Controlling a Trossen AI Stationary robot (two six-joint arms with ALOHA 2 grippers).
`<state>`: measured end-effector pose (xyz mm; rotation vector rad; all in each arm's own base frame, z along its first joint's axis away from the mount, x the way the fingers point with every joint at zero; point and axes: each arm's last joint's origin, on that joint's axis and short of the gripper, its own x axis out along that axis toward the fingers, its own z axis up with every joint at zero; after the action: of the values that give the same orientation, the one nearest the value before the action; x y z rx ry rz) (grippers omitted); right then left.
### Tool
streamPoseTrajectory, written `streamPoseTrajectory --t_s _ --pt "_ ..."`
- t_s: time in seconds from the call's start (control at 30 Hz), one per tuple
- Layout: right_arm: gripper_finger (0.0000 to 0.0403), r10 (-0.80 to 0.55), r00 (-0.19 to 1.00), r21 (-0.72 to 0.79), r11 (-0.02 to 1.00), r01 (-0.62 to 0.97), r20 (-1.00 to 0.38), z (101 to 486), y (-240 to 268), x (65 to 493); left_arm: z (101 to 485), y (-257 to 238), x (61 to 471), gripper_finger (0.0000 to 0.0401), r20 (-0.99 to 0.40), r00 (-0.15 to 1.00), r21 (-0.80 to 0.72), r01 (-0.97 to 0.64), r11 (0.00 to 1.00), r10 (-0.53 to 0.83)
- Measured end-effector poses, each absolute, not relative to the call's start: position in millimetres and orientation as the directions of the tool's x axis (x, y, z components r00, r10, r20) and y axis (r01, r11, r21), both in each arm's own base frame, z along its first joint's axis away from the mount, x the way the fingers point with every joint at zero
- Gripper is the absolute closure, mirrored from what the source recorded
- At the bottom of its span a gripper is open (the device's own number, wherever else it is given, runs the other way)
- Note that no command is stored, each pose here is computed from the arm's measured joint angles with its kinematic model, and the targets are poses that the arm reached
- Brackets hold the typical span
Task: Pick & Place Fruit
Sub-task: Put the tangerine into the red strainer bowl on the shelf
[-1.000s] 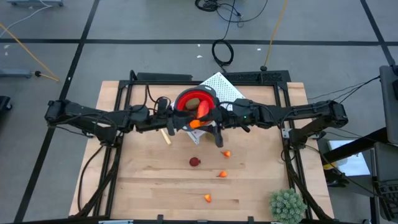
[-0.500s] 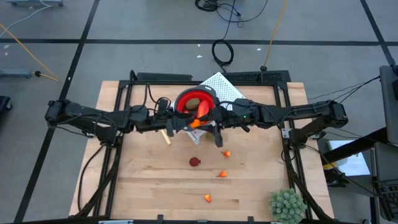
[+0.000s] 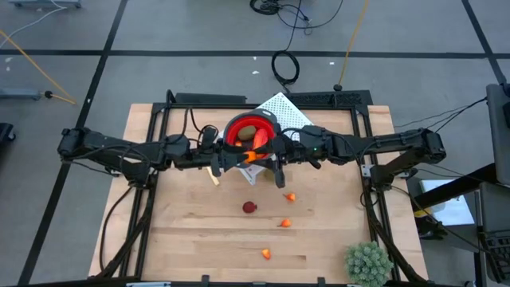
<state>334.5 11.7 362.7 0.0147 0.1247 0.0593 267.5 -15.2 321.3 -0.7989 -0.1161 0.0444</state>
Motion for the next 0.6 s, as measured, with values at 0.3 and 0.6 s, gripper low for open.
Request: streamPoseTrajectory --t_s 0.3,0.6 --pt "0.0294 0.04 0.992 0.016 0.999 -0.038 -0.119 362 10 336 321 -15 267 0.0123 0.087 0.993 -0.717 0.003 0.697 0.085" --pt "0.0294 0.0 0.994 0.033 0.999 0.003 -0.109 354 9 346 317 -16 272 0.0123 0.069 0.995 -0.714 0.0 0.7 0.07"
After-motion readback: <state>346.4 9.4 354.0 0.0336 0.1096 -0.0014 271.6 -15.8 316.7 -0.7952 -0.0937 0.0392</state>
